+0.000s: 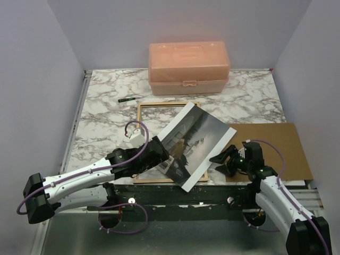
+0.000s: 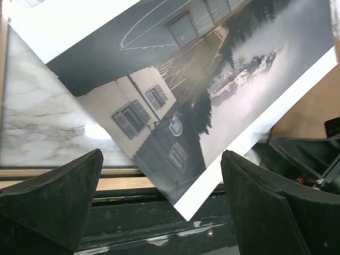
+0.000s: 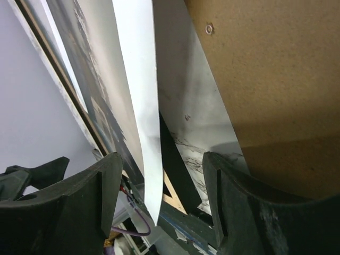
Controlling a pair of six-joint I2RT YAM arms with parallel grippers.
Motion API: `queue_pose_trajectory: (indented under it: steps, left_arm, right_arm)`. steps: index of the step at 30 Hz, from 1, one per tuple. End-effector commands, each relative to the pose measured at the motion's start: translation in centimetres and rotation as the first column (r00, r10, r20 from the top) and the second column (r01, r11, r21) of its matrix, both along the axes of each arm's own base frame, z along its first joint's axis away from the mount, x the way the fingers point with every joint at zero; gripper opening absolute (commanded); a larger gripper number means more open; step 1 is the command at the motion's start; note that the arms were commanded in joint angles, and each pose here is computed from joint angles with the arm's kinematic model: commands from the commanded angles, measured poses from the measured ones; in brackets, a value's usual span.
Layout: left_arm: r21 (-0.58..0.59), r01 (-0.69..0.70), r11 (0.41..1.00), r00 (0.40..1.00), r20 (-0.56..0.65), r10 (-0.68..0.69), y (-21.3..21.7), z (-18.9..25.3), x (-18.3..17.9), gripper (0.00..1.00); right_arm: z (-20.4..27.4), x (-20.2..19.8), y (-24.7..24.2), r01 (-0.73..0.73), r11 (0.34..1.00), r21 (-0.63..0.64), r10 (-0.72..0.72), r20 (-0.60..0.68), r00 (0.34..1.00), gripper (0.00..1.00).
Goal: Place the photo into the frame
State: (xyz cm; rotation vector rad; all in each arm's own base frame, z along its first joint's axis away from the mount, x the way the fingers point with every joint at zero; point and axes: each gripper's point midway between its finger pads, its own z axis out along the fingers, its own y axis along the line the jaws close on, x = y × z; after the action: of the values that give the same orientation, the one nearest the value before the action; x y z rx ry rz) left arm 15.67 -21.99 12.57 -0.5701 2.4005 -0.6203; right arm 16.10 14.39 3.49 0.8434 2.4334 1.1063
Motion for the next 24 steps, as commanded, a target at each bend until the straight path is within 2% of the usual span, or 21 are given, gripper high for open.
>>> queue_pose_trajectory:
  steps: [1, 4, 7, 12, 16, 24]
  left_arm:
    - [0.081, 0.091, 0.993, 0.993, 0.068, -0.096, 1.3, 0.7, -0.2, 0.95]
    - [0.038, 0.157, 0.987, 0.979, 0.126, -0.160, 0.3, 2.1, -0.2, 0.95]
    - [0.021, 0.234, 0.972, 0.954, 0.191, -0.233, -0.8, 3.5, -0.1, 0.95]
    - [0.026, 0.402, 0.915, 0.871, 0.296, -0.391, -3.2, 5.8, -0.4, 0.96]
    - [0.071, 0.502, 0.862, 0.808, 0.318, -0.496, -4.8, 6.6, -0.7, 0.96]
    - [0.198, 0.604, 0.772, 0.731, 0.249, -0.636, -7.6, 6.5, -0.6, 0.96]
  right_arm:
    - [-1.0, 0.8, -0.1, 0.018, 1.000, -0.003, -0.018, 0.013, 1.000, 0.68]
    - [-1.2, 1.5, -0.1, 0.020, 1.000, -0.013, -0.020, 0.024, 1.000, 0.61]
    - [-1.4, 2.1, -0.2, 0.016, 0.999, -0.030, -0.015, 0.032, 0.999, 0.49]
    - [-0.9, 3.4, -0.3, 0.004, 0.998, -0.060, 0.000, 0.054, 0.999, 0.24]
    - [0.7, 4.1, 0.1, -0.022, 0.998, -0.053, 0.026, 0.077, 0.997, 0.10]
    - [6.7, 5.0, 1.0, -0.071, 0.997, -0.018, 0.074, 0.160, 0.984, 0.01]
